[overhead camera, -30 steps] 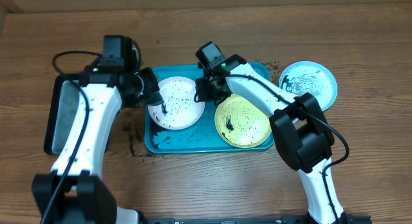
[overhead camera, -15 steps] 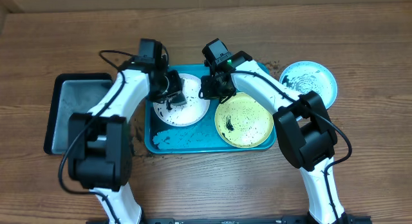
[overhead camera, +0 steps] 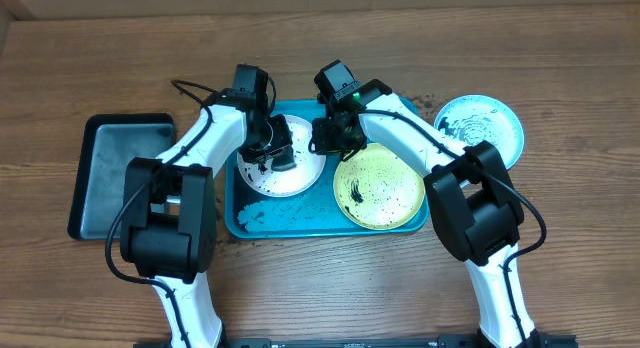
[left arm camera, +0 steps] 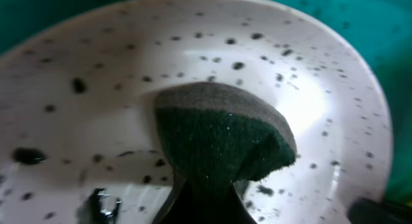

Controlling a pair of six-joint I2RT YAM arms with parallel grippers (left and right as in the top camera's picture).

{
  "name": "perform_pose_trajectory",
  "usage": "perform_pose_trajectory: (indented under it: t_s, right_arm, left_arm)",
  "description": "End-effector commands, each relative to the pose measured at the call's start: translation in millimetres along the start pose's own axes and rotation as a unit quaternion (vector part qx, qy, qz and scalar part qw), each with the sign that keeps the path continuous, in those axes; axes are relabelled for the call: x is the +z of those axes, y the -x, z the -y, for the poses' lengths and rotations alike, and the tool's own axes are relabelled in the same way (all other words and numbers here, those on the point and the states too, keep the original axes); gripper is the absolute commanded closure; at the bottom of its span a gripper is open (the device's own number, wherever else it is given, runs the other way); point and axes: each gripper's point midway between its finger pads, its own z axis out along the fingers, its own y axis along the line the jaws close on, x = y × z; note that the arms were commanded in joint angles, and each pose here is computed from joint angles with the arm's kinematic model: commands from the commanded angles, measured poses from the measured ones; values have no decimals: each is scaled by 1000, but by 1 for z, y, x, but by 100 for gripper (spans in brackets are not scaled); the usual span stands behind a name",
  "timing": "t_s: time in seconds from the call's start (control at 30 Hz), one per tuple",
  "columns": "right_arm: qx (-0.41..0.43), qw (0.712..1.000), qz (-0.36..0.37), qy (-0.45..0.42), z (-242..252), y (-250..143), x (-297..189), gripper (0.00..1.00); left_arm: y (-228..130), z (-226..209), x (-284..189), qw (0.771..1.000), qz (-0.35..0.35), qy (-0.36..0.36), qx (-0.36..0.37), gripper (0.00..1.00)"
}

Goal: Clean dirty plates on tray and stack at the side
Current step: 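Hold the white plate with the right gripper and scrub it with the sponge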

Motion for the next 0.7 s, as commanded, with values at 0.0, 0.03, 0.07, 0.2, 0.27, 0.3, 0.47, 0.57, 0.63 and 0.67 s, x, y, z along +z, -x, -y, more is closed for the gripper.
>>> perform_pose_trajectory:
  t_s: [0.0,0.03,0.07,0.2,0.27,0.3,0.47,0.57,0.63,0.67]
  right_arm:
    - [5,1000,-4,-12,6,-2,4,96]
    - [5,1000,-4,-12,6,-2,4,96]
    - [5,1000,-4,-12,6,-2,4,96]
    - [5,1000,-4,-12,6,-1,4,96]
    - [5,1000,-4,-12,6,-1,4,96]
    - [5,1000,-4,-12,6,-1,4,96]
    - [5,1000,-4,-12,6,-2,4,96]
    - [5,1000,-4,-12,6,-2,4,96]
    - [5,1000,-4,-12,6,-2,4,96]
    - [5,1000,-4,-12,6,-2,5,96]
  left_arm:
    - [5,-83,7,978,29,205,-13,96]
    - [7,-92,1,972,34,234,-11,96]
    - [8,-97,-5,967,37,253,-9,96]
    - [18,-101,-23,957,47,286,-4,96]
    - [21,-92,-26,962,44,269,-6,96]
    - [22,-84,-25,968,40,249,-7,96]
    - [9,-20,-9,997,-24,69,27,96]
    - [-3,9,-6,998,-55,-12,24,96]
    - [-10,16,-4,998,-64,-20,16,96]
    - [-14,18,-2,997,-67,-19,18,96]
